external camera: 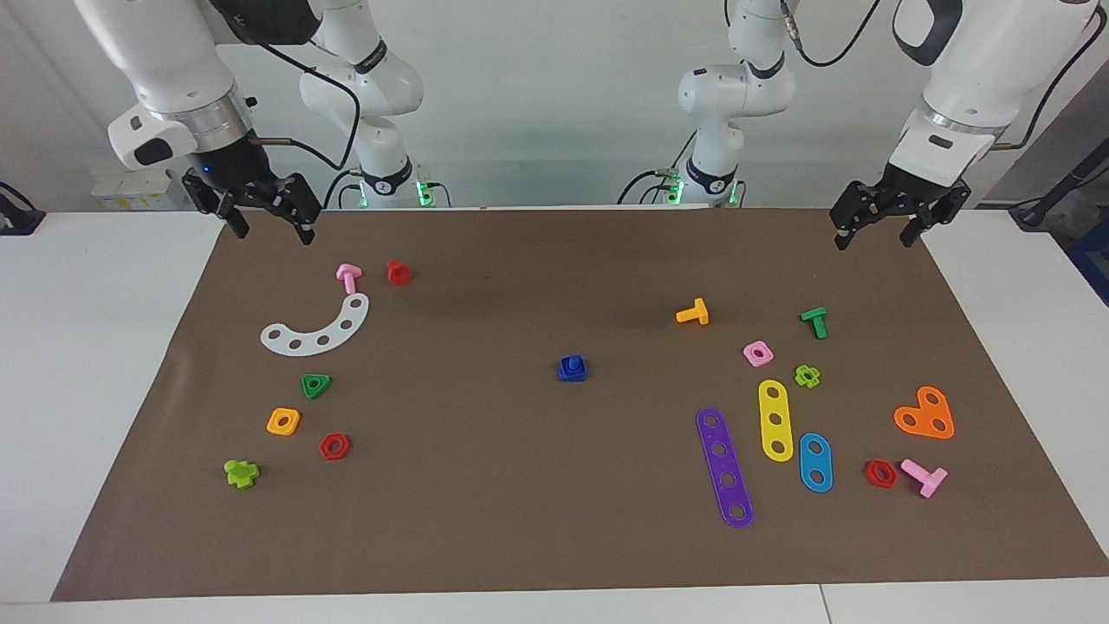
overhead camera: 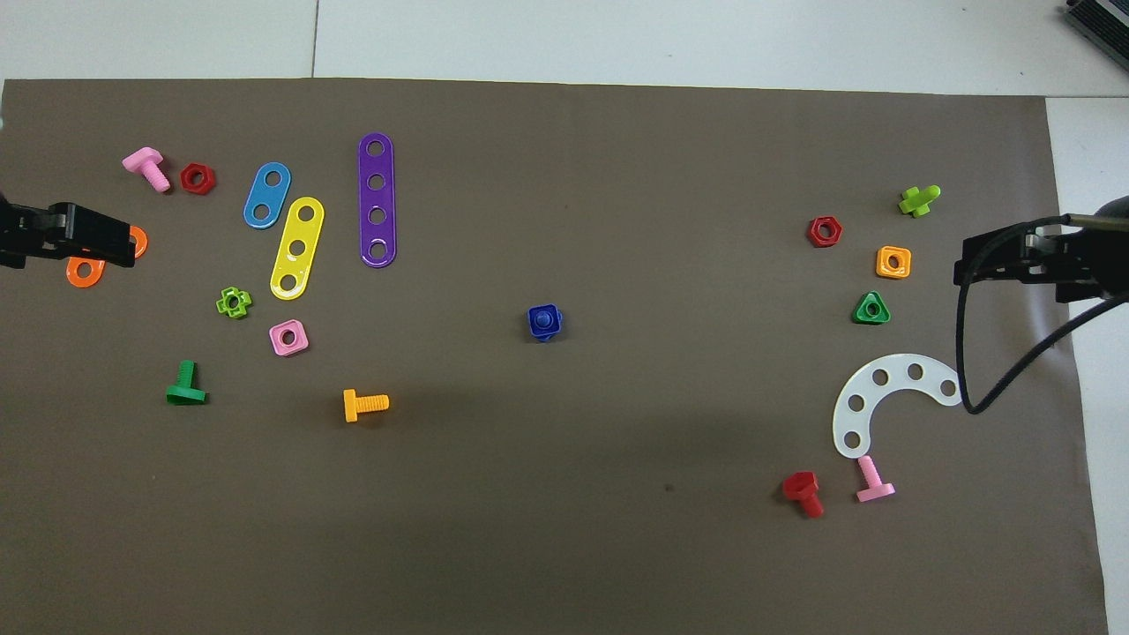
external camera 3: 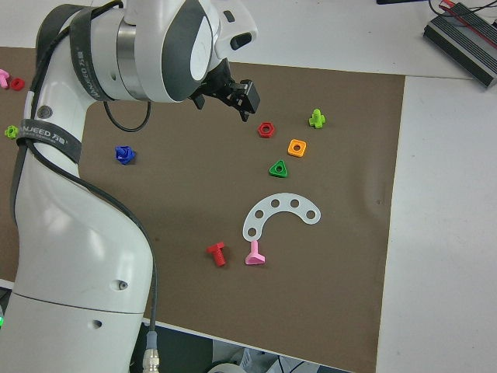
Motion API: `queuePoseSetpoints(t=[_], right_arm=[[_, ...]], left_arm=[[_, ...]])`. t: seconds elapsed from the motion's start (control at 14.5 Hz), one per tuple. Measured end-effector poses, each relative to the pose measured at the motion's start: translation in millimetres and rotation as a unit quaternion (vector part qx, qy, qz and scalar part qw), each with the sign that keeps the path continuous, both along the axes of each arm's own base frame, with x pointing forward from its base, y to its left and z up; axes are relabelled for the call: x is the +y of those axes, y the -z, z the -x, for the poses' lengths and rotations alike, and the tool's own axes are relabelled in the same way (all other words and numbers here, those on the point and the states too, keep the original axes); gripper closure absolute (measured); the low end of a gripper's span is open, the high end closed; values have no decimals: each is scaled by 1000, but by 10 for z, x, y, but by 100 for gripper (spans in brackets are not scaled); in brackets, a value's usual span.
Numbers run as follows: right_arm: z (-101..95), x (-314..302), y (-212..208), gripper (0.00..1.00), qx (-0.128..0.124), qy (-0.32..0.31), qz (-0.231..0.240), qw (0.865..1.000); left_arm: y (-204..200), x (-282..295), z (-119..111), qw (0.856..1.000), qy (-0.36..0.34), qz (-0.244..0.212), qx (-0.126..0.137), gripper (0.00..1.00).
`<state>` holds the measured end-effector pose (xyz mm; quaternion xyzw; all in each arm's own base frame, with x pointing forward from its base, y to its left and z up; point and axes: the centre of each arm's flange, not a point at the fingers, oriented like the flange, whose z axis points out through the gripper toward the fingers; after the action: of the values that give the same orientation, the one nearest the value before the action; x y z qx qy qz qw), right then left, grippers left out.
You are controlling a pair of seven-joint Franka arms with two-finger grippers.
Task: Unscrew and place screws in storage area
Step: 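Reach the left gripper over the blue nut on the blue bolt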
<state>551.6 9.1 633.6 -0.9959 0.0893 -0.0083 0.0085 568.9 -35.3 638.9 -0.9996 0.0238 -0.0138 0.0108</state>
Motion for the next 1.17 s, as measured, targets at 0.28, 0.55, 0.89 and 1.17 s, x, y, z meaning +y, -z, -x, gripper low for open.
queuePoseSetpoints(t=[0.28,0.55,0.89,1.17], right_arm=[[23,2,5,0,7,0,0,1000],[37,9,-5,0,8,-1,0,1000],[42,8,-9,0,9,-3,2,1000],[58,7,-1,0,15,-3,3,1000]], left_arm=[[2,-11,2,1000,1,2,1,0],[37,-63,11,1000,5,3,5,0],[236,-454,98,999,3,39,17,11],[450,-1268,150,999,-20,46,7,33]])
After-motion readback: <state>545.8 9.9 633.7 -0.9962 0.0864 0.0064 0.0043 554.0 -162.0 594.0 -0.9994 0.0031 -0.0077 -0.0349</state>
